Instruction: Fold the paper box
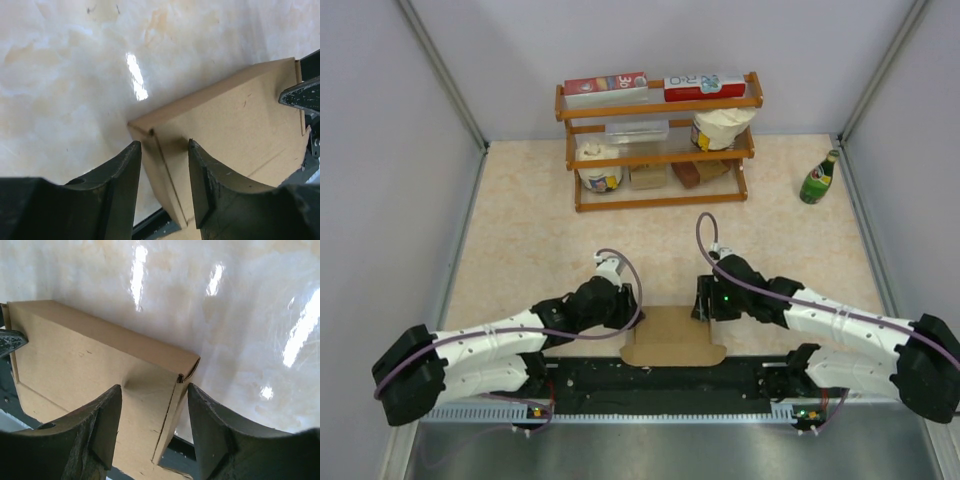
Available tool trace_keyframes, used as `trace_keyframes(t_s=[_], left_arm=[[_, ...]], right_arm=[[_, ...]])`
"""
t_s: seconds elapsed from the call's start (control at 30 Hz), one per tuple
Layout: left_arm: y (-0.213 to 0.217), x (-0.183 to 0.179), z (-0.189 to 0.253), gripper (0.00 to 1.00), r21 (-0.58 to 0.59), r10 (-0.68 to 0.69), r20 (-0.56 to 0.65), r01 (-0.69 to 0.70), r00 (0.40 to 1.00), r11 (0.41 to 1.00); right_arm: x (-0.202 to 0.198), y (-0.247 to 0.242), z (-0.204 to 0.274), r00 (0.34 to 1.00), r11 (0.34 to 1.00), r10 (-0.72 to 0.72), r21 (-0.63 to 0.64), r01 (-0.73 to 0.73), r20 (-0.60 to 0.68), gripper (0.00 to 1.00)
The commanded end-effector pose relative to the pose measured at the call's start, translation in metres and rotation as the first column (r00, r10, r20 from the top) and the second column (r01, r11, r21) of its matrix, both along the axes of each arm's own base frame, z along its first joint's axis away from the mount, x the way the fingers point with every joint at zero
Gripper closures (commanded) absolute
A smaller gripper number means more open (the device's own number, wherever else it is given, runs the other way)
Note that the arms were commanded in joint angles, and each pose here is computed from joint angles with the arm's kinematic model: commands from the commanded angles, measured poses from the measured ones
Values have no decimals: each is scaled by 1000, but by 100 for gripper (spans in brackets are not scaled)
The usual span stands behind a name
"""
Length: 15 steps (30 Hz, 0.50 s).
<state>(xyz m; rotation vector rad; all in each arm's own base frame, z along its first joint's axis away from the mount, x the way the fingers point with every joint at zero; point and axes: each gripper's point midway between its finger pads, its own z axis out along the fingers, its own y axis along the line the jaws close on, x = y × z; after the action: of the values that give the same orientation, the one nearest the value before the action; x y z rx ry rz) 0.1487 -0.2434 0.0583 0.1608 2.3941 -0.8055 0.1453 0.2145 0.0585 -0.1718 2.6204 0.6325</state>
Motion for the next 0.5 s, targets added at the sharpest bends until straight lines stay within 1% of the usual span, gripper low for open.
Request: trace_keyframes(t_s=[0.0, 0.17, 0.23, 0.47], left_arm=[[-19, 25, 23, 53, -53, -33, 71, 37, 997, 998], [-27, 44, 31, 53, -46, -40, 95, 45, 995, 998], [-32, 46, 34, 53, -62, -64, 90, 70, 994, 996], [-33, 85, 44, 53, -66, -55, 119, 63, 991, 996]], right_arm=[[29, 25, 28, 997, 996, 35, 73, -41, 76, 45], [43, 34, 31, 995, 996, 48, 70, -54, 84, 45], [51, 37, 34, 994, 996, 45, 72, -52, 97, 45], [95, 42, 43, 990, 997, 16, 77, -27, 137, 45]])
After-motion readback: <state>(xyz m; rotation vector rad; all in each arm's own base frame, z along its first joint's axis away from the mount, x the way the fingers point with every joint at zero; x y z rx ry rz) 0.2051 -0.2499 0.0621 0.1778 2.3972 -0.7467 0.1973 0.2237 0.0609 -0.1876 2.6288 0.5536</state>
